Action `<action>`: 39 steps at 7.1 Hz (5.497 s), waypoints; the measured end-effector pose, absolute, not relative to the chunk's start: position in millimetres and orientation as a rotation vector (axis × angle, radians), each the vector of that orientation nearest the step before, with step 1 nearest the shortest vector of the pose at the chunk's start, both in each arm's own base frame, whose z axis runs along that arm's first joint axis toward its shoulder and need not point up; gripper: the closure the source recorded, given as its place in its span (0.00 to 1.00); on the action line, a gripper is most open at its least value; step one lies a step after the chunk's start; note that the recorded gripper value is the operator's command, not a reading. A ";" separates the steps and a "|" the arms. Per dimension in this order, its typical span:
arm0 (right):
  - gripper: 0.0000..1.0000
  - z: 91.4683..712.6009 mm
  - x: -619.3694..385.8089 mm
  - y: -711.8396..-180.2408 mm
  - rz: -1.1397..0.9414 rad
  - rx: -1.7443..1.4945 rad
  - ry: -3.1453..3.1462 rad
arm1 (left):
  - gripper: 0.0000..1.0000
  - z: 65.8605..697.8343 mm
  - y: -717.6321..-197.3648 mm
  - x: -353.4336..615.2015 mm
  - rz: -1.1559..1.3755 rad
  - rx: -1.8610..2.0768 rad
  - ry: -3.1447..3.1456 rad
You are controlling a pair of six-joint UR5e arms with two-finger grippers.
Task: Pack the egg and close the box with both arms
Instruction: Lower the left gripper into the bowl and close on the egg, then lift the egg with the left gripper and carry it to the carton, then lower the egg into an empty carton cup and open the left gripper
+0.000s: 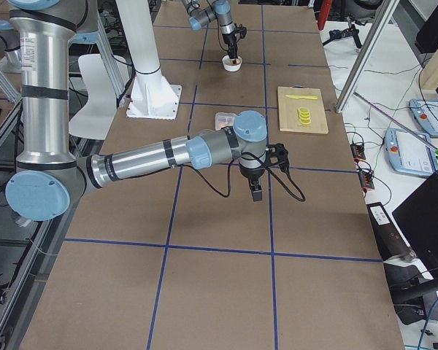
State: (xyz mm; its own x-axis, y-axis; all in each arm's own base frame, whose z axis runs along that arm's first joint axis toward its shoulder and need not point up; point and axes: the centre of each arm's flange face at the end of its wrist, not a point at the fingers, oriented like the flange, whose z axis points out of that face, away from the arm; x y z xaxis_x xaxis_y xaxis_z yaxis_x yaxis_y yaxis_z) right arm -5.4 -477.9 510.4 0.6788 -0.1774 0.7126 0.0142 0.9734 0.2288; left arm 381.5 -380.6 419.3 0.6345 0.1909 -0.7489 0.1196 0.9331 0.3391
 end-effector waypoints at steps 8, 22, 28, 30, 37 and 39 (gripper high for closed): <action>0.00 510.2 -5.4 -478.0 -0.108 0.212 -0.820 | 1.00 292.4 -398.3 394.6 0.083 0.836 1.280; 0.00 511.4 -5.1 -477.9 -0.106 0.210 -0.818 | 1.00 193.7 -339.6 653.3 0.451 1.308 1.333; 0.00 511.8 -3.8 -477.7 -0.104 0.211 -0.817 | 0.84 187.3 -332.7 670.0 0.478 1.291 1.327; 0.00 511.9 -3.8 -477.6 -0.103 0.210 -0.817 | 0.74 186.6 -331.5 673.0 0.484 1.282 1.318; 0.00 511.9 -3.7 -477.6 -0.103 0.210 -0.817 | 0.01 185.4 -327.1 675.7 0.488 1.276 1.317; 0.00 511.8 -3.7 -477.6 -0.103 0.210 -0.817 | 0.01 182.6 -326.7 673.7 0.485 1.278 1.324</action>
State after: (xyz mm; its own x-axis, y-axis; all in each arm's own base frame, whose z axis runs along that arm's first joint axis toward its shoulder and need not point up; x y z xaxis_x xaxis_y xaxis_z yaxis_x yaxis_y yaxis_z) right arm -3.7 -477.6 511.8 0.6807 -0.1721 0.7120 0.0105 0.9742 0.2254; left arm 673.7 -326.7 182.6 0.2724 0.8605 -0.4306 0.3789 0.3154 0.8700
